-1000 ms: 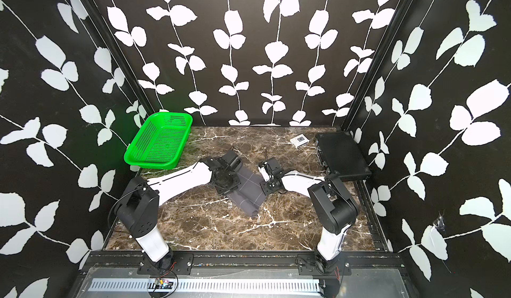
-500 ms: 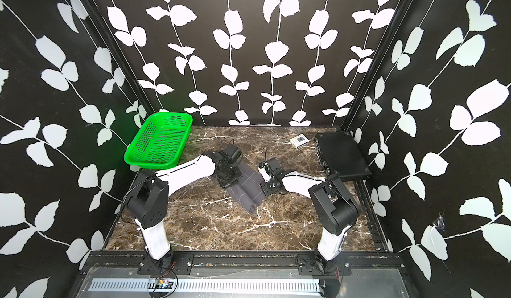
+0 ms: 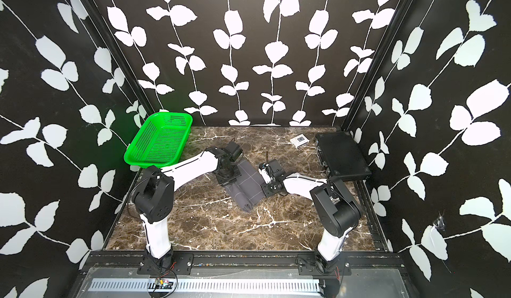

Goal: Roll up the pillowcase
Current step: Roll the pillowcase at the center of the board.

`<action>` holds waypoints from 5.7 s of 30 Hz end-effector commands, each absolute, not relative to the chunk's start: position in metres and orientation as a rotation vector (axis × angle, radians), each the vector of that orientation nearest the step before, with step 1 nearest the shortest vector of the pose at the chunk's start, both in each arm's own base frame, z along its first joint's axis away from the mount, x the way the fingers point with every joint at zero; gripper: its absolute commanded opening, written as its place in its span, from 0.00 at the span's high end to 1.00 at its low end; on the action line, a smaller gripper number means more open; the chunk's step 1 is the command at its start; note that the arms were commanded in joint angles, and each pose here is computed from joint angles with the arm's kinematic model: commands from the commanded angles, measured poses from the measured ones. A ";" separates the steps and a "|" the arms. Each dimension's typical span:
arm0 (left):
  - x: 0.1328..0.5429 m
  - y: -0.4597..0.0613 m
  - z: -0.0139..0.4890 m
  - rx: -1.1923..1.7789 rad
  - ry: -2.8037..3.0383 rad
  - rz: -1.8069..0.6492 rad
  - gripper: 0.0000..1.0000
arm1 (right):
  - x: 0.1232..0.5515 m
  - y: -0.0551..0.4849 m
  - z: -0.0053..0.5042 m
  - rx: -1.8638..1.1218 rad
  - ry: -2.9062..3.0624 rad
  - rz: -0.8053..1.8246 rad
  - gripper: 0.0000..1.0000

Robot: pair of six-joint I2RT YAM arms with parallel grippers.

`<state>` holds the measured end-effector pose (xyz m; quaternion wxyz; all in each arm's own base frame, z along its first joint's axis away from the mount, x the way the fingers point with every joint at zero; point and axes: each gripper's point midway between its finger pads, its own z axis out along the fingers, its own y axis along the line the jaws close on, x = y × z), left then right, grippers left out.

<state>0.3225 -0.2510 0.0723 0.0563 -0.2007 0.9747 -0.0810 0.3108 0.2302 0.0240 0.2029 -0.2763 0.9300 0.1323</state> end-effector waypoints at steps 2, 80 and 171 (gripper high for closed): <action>0.335 -0.243 0.077 -0.619 2.943 -0.164 1.00 | 0.299 0.224 0.019 -0.787 2.627 0.360 0.67; 0.461 -0.256 0.036 0.505 2.819 -0.294 0.64 | 0.280 0.260 0.078 -0.922 2.344 0.427 0.69; 0.398 -0.271 0.130 0.482 2.655 -0.540 0.38 | 0.310 0.226 0.051 0.047 2.371 1.281 0.70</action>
